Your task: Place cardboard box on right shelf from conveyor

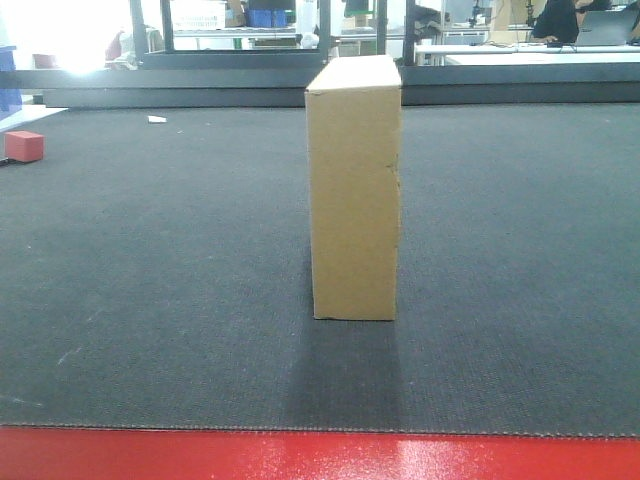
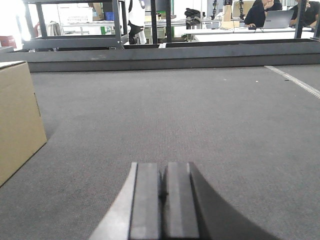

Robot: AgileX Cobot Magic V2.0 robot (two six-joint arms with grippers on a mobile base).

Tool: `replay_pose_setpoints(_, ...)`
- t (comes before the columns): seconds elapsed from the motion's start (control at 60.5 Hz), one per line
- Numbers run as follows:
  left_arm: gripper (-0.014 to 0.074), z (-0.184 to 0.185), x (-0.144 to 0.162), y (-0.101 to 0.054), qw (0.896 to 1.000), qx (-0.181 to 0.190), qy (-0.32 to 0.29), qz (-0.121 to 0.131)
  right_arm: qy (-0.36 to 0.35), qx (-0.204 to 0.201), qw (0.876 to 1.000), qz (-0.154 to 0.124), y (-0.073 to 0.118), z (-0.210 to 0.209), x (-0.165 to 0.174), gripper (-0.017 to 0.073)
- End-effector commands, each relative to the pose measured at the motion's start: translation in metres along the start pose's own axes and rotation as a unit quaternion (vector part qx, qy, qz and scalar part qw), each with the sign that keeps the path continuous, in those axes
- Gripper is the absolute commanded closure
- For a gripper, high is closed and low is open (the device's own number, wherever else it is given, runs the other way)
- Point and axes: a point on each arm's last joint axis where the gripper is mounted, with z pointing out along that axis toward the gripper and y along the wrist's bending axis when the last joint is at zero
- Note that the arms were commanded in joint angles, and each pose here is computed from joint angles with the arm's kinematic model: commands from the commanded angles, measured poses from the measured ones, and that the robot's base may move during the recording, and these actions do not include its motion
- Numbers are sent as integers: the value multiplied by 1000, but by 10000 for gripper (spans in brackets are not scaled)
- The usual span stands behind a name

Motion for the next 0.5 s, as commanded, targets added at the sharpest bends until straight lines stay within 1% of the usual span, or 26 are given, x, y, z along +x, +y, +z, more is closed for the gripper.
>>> replay_pose_setpoints(0.0, 710, -1, -6, 0, 999, 1, -46, -3, -55, -4, 998, -3, 1, -2, -10, 509)
replay_pose_setpoints(0.479, 710, -1, -6, 0, 999, 1, -46, -3, -55, -4, 998, -3, 1, -2, -10, 509)
